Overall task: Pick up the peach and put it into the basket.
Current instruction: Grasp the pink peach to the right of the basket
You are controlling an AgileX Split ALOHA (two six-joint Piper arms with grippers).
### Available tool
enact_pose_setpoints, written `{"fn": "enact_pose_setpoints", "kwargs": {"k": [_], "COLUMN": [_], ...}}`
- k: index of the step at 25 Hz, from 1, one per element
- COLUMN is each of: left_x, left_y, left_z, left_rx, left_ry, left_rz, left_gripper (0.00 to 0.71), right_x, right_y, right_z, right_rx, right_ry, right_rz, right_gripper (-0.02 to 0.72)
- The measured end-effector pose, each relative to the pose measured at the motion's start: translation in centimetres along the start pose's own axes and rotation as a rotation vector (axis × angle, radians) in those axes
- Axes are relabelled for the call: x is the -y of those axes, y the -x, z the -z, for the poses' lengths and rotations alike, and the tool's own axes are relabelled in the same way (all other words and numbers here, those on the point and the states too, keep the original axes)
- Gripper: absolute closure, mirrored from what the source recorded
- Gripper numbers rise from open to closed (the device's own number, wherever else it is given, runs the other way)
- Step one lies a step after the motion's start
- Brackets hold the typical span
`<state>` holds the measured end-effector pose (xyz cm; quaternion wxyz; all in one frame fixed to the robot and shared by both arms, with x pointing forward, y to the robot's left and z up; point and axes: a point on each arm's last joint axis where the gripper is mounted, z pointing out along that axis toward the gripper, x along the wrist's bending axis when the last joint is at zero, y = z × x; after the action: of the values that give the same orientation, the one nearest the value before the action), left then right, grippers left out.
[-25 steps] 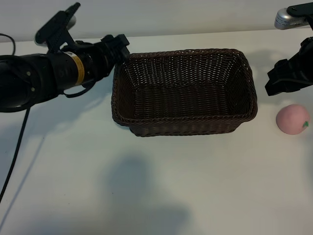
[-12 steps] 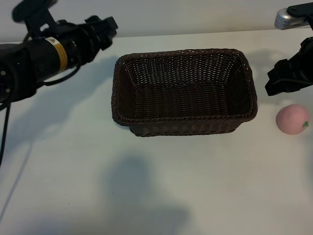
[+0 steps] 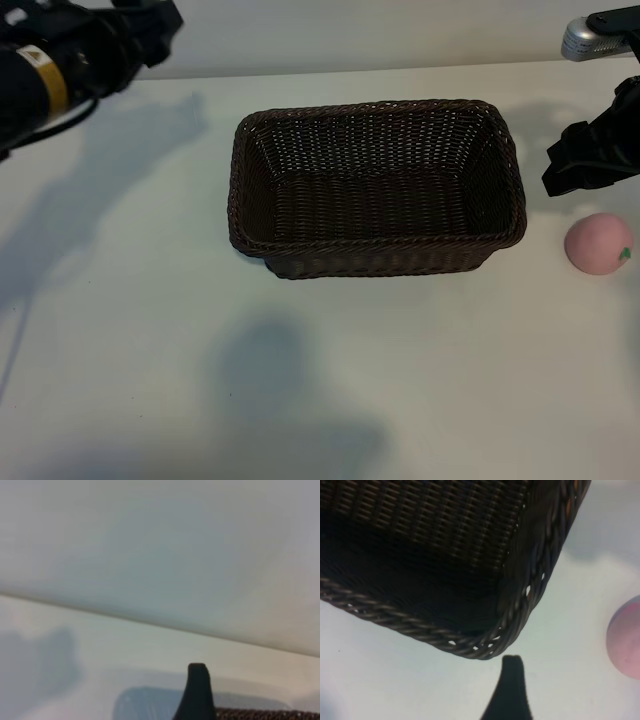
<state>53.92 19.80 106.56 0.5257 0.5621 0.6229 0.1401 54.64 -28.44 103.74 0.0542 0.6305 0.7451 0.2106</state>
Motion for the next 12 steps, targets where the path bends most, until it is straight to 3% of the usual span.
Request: {"fn": "enact_pose_setpoints", "kwargs": {"k": [6,12], "left_x": [-1.4,-3.1], "left_y": [0.0,-1.4], "left_z": [2.0,4.2], "left_rx": [0.014,0.011], "left_ry": [0.045,0.091], "left_rz": [-0.077,-0.089], "left_gripper": [0.114,0.114], "right_x": [0.0,0.0], "right_y": [0.0,0.0], "right_z": [0.0,0.0], "right_rx": [0.000,0.000], "right_ry": [-0.001,-0.001], "right_rz": [0.000,0.000], "right_gripper": [0.109,0.109]}}
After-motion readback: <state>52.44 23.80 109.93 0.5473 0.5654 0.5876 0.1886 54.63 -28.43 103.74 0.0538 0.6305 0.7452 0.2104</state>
